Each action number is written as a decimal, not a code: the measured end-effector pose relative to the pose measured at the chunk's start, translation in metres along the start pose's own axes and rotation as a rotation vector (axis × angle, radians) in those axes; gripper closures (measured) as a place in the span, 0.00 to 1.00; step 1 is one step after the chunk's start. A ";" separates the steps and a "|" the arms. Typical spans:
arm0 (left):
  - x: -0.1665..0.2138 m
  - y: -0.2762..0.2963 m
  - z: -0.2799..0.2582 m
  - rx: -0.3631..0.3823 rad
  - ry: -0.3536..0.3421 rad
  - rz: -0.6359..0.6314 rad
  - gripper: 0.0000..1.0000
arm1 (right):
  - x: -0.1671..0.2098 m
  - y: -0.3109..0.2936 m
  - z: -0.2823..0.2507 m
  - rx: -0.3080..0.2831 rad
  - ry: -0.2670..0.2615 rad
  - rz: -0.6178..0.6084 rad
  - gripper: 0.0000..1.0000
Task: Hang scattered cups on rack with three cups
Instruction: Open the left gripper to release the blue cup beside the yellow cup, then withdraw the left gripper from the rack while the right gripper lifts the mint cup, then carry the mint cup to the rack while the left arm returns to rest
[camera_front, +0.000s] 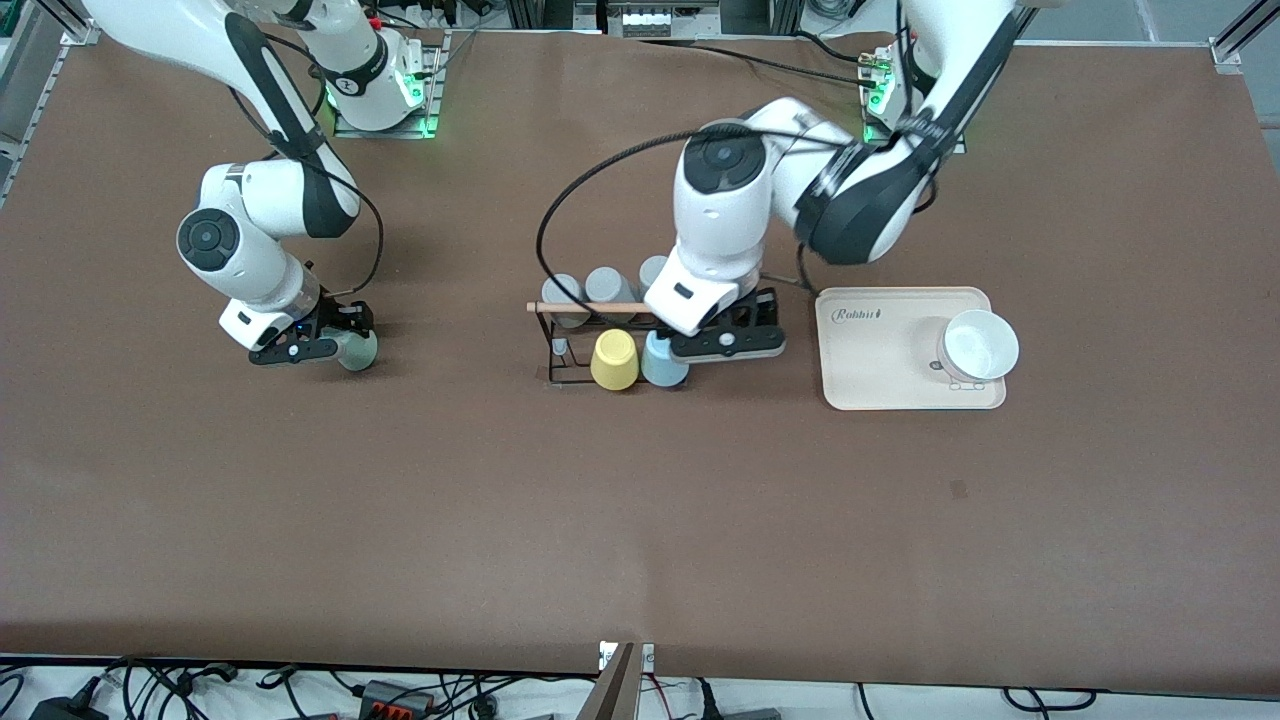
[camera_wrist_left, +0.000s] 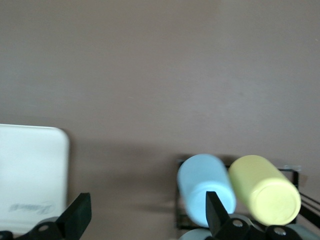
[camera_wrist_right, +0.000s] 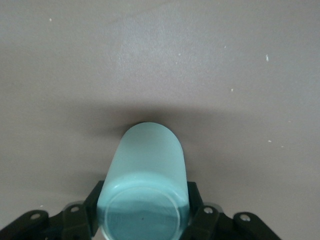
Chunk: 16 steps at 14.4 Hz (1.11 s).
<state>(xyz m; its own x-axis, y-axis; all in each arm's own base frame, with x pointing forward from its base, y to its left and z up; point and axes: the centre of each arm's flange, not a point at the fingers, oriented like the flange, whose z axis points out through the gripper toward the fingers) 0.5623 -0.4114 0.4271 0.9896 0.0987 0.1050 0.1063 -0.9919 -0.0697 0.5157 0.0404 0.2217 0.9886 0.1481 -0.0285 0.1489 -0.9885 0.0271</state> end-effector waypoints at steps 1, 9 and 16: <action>0.004 -0.014 -0.013 0.025 -0.006 0.009 0.00 | 0.003 -0.001 -0.009 -0.001 0.008 -0.001 0.33; 0.086 -0.162 -0.043 0.083 -0.112 0.183 0.00 | 0.048 -0.037 -0.189 -0.010 -0.003 0.117 0.33; 0.120 -0.300 -0.101 -0.049 -0.180 0.181 0.00 | 0.094 -0.117 -0.277 0.087 0.052 0.321 0.33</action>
<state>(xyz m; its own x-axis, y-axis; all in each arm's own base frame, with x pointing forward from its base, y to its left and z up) 0.6389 -0.1098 0.5613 0.9939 -0.0725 -0.0830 -0.0745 -0.9970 -0.0223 0.5976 0.1785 0.4929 0.9850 -0.1718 0.0184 -0.1705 -0.9836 -0.0592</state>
